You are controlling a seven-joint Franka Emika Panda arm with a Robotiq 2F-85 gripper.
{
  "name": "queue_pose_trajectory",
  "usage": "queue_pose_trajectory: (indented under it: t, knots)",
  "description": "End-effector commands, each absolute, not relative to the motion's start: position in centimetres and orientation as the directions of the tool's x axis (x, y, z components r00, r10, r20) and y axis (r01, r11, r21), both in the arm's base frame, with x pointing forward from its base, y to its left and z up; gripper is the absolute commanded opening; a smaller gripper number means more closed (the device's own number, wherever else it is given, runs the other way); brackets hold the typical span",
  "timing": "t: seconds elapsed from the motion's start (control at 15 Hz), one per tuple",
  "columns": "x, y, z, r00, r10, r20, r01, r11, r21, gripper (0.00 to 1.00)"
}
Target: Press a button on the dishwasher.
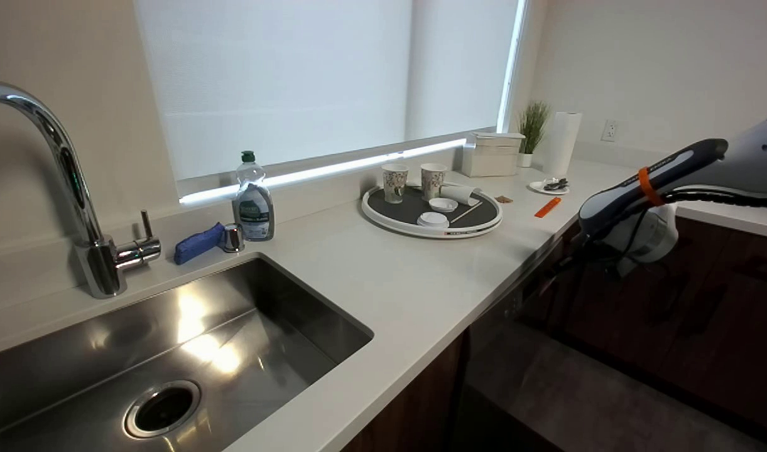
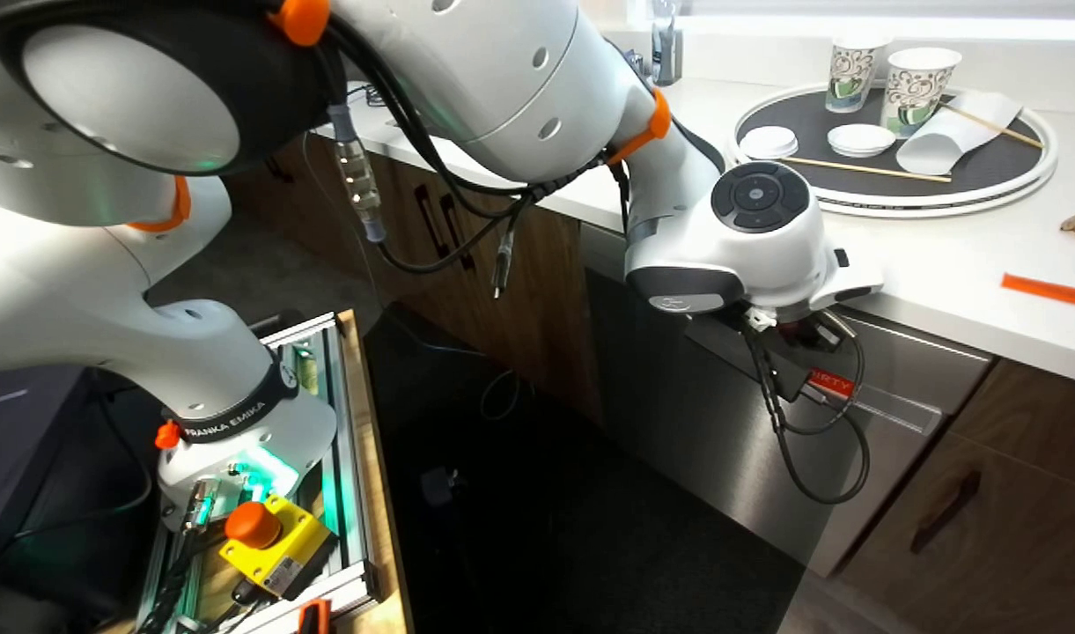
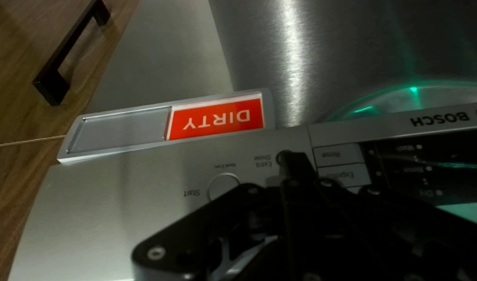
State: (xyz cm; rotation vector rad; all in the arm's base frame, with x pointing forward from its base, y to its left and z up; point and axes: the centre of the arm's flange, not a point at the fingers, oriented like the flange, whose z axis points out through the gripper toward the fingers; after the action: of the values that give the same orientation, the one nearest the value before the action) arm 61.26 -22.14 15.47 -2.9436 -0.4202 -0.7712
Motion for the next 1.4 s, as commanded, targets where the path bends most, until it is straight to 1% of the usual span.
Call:
queue_pose_trajectory:
  t: [0.0,0.73,1.07,1.33]
  knots:
    - [61.53,-22.55,14.76,0.828,0.237,0.509,0.268,-0.963,0.013,0.0]
    - [61.98,-22.3,14.79,0.819,0.243,0.52,0.27,-0.962,0.024,0.0]
    - [62.12,-22.01,14.68,0.822,0.194,0.536,0.232,-0.973,-0.003,0.0]
    - [62.22,-21.88,14.95,0.826,0.113,0.553,0.167,-0.985,-0.049,0.0]
